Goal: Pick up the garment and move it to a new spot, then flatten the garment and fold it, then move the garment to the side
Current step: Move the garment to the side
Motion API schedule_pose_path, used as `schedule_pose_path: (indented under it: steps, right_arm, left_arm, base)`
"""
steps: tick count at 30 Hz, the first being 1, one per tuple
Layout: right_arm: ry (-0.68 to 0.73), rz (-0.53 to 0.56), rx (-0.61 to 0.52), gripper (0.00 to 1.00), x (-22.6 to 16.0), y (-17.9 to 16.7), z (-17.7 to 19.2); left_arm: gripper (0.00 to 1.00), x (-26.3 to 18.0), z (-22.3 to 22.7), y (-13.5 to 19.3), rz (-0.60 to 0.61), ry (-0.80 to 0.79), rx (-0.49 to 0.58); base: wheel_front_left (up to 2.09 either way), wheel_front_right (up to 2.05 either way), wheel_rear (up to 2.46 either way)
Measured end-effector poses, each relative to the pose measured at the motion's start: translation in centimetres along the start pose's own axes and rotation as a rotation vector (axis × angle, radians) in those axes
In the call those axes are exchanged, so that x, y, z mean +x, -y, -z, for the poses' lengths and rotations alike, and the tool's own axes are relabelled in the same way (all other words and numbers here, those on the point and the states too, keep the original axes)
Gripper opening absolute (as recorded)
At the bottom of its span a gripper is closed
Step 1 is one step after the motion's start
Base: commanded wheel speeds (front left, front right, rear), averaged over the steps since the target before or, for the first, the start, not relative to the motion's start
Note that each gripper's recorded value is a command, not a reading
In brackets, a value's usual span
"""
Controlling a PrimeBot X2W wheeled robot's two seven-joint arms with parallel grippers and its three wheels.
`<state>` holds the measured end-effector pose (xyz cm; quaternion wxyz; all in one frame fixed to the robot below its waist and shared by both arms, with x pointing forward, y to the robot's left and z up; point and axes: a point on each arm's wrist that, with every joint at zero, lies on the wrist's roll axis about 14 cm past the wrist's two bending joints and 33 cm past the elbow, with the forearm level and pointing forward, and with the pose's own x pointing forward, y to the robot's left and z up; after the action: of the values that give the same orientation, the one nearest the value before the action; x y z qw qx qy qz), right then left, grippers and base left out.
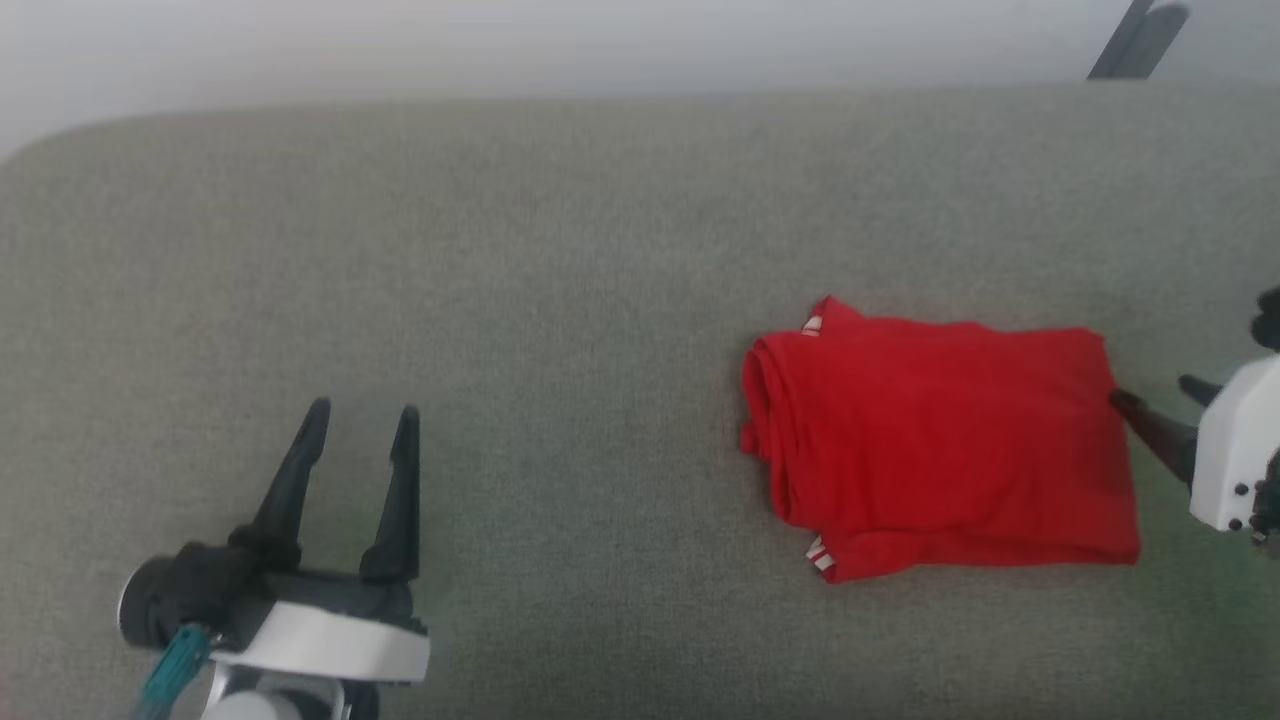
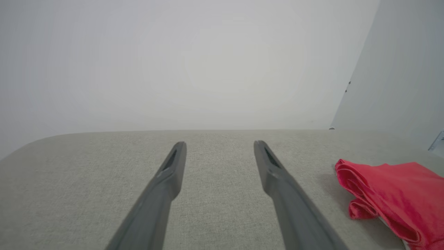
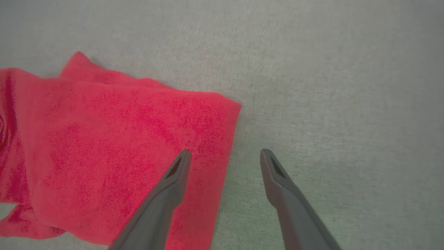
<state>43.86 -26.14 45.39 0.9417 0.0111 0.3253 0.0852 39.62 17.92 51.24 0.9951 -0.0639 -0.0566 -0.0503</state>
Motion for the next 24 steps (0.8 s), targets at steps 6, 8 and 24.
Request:
schedule_pose_path:
  steps: [6, 8, 24]
  right_arm:
    - [-0.241, -0.052, 0.074, 1.0, 3.1, -0.5, 2.7]
    - [-0.284, -0.055, 0.066, 1.0, 4.0, -0.5, 3.3]
    - [-0.344, -0.106, 0.102, 0.0, 5.7, -0.9, 5.0]
  left_arm:
    - [1.0, 2.4, 1.4, 1.2, 0.05, -0.018, -0.015]
    - [1.0, 3.1, 1.7, 1.3, 0.056, -0.019, -0.016]
    - [1.0, 5.9, 3.8, 1.7, 0.103, -0.042, 0.004]
  base:
    - [0.0, 0.0, 0.0]
    - [0.0, 0.0, 0.0]
    - [0.0, 0.0, 0.0]
